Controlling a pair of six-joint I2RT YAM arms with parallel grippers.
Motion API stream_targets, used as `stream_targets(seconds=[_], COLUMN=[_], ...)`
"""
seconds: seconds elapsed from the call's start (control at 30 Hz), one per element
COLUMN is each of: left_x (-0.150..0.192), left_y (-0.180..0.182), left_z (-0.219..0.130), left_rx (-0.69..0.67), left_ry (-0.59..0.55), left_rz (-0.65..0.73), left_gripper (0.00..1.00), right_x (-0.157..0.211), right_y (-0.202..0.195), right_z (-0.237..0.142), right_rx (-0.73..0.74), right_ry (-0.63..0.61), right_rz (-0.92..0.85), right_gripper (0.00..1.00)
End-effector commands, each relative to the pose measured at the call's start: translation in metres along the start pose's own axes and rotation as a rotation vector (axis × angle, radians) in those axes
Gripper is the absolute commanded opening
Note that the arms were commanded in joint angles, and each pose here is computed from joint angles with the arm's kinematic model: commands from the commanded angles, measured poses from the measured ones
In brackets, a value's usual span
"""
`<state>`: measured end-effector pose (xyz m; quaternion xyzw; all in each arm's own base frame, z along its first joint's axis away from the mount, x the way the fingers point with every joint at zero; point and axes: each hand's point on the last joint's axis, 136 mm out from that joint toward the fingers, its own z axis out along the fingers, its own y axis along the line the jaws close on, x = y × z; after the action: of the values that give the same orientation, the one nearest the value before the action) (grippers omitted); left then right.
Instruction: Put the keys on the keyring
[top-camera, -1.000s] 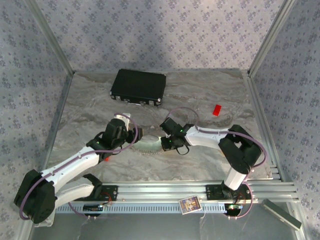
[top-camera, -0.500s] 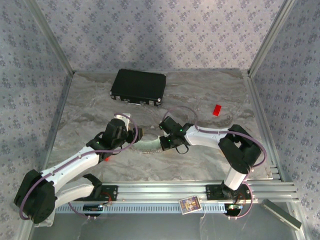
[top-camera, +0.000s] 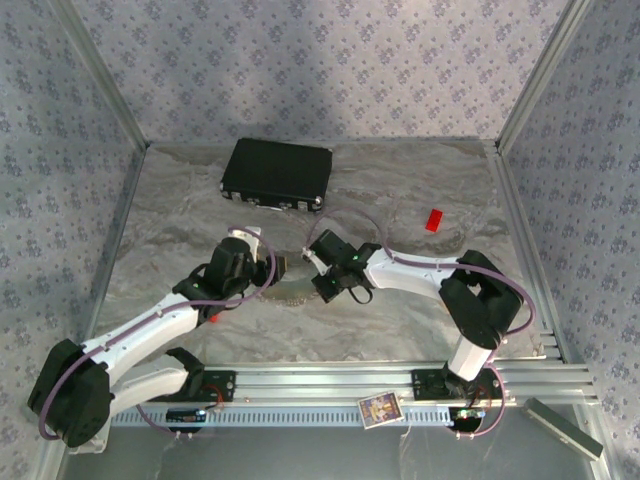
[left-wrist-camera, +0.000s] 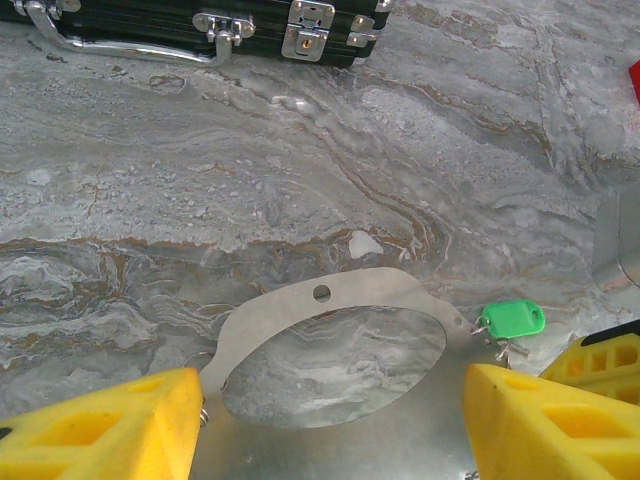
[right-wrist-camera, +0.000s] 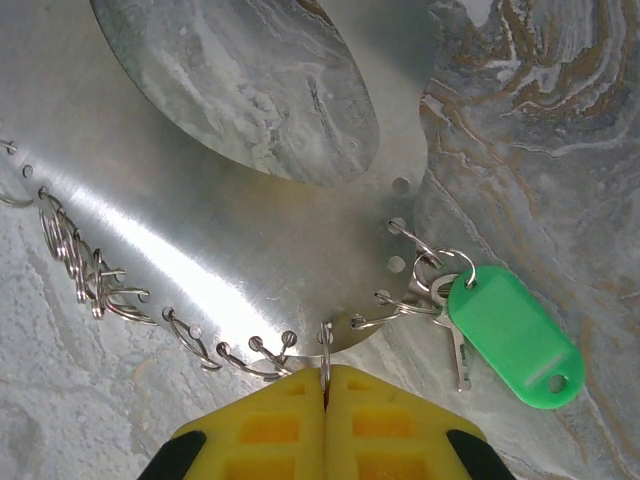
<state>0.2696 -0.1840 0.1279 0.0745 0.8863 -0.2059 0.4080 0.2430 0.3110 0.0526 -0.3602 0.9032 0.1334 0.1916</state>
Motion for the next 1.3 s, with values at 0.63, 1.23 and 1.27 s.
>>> stream_targets(seconds=[0.63,1.23,1.27], left_x=[-0.008,-0.007,-0.007], left_y=[0.044,0.049,0.049], left_z=[-0.020,-0.028,-0.028], left_rx=[-0.203,-0.219,-0.219], left_ry=[-0.130,-0.149,-0.149], left_rz=[-0.181,-0.191,-0.191], left_gripper=[0.66,0.66,0.66], right_x=[0.003,-0.013,-0.014], right_y=[0.011,0.014,0.015], right_z=[0.029,0.027,0.027], right_rx=[-0.109,-0.126,-0.130], right_ry=[0.025,-0.010,-0.012], right_rz=[-0.110,-0.097,-0.097], right_gripper=[0.01,0.18,0.18])
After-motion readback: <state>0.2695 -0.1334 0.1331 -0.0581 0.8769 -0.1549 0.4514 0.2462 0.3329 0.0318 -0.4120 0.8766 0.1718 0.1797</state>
